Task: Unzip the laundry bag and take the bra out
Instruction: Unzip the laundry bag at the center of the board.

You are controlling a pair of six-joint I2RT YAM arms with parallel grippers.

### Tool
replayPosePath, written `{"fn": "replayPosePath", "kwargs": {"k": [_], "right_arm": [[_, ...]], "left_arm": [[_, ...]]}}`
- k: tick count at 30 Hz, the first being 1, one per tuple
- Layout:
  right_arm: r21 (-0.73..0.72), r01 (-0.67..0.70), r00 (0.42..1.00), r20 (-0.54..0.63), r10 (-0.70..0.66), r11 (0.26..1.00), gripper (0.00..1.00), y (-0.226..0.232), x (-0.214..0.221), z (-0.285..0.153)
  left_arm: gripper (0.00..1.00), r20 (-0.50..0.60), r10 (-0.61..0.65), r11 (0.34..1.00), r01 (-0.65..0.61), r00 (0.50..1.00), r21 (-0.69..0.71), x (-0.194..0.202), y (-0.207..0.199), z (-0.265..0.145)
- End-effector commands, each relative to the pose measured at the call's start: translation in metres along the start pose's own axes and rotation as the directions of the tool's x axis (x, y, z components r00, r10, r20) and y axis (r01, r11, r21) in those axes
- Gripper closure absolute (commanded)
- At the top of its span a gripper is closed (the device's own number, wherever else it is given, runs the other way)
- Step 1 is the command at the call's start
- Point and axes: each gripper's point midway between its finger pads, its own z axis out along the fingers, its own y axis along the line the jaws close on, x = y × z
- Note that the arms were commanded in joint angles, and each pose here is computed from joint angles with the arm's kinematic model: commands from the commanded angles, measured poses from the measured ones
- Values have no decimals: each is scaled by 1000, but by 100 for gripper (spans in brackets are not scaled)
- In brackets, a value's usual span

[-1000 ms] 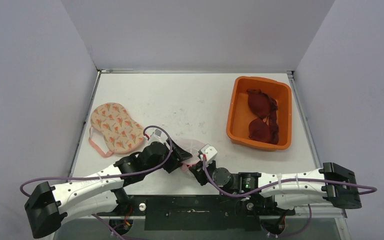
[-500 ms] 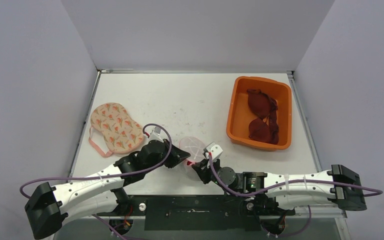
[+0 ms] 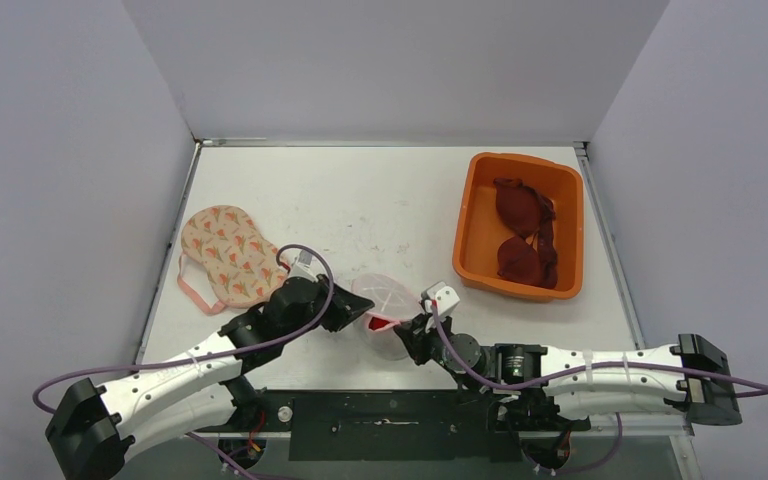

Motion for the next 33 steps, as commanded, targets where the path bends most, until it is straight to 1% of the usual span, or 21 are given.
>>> {"fn": "replayPosePath", "kwargs": {"k": [1, 16, 25, 26, 28, 33], "right_arm": [[77, -32, 999, 39, 29, 996, 95, -17, -7, -5], [187, -72, 997, 33, 67, 980, 95, -46, -1, -6], [156, -106, 994, 38, 101, 982, 95, -41, -5, -5], [147, -112, 993, 40, 107, 983, 93, -39, -7, -5], [135, -128, 991, 42, 124, 983, 86, -35, -10, -6], [98, -206, 978, 60, 201, 974, 53, -25, -26, -11]], "left_arm": [[100, 64, 40, 999, -38, 997, -36, -17, 13, 0], [100, 67, 52, 998, -50, 996, -26, -20, 14, -3], [100, 50, 50, 999, -50, 997, -4, -16, 11, 0], [100, 48, 47, 999, -47, 998, 2, -16, 11, 0], [100, 47, 42, 999, -42, 998, 10, -16, 9, 1], [100, 49, 37, 999, -38, 998, 26, -16, 5, 1]]}}
